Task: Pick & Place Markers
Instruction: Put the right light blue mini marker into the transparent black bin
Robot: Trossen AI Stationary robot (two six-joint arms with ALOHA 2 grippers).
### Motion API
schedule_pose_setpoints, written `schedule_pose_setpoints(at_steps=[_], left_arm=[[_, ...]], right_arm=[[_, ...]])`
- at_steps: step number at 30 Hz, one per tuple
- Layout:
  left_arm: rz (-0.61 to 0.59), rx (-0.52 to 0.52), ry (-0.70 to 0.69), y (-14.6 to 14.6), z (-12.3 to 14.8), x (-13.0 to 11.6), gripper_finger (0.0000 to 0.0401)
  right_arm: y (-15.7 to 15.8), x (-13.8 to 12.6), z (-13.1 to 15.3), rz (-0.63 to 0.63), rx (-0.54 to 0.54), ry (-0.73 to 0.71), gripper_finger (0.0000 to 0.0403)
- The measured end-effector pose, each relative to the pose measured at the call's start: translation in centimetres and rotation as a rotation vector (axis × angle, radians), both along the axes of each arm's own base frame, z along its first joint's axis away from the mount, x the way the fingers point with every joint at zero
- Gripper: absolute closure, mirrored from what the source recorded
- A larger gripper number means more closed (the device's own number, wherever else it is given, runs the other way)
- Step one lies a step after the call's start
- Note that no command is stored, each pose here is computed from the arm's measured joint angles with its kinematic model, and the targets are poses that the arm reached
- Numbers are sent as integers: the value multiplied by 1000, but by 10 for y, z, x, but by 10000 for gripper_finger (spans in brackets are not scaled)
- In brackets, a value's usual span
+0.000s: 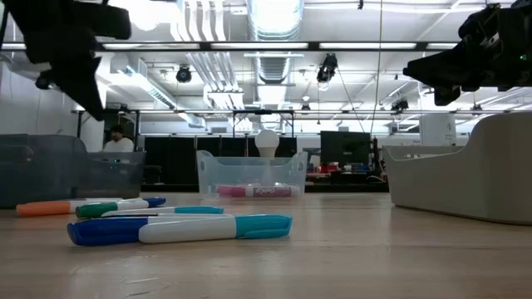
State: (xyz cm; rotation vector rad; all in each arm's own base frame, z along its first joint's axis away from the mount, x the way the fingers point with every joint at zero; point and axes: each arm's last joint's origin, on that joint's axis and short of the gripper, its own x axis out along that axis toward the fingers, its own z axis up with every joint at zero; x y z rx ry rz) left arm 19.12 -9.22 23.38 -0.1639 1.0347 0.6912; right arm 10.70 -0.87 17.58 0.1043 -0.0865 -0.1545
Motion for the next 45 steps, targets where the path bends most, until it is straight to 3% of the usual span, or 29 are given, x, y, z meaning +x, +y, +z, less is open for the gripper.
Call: schedule_pose_setpoints(at_steps=[5, 7, 13, 21, 30, 36, 45], left_arm=[[-128, -176, -114, -8, 2, 24, 284], [-171, -198, -122, -8, 1, 32, 284], [-223, -139, -25, -3, -13, 43, 297], [-314, -15, 157, -7, -44, 61, 393], [-280, 175, 513, -12, -78, 77, 401], [-309, 167, 589, -18, -88, 90, 401], [-358, 10, 624, -23, -85, 95, 401]], right_arm=[[0, 0, 0, 0, 0, 0, 335], [0, 0, 0, 0, 1, 0, 335], [0, 0, 0, 0, 1, 0, 335], [0, 0, 0, 0, 0, 0, 335], [0, 0, 0, 0, 0, 0, 335], [0, 0, 0, 0, 0, 0, 335], [0, 0, 0, 0, 0, 0, 335]])
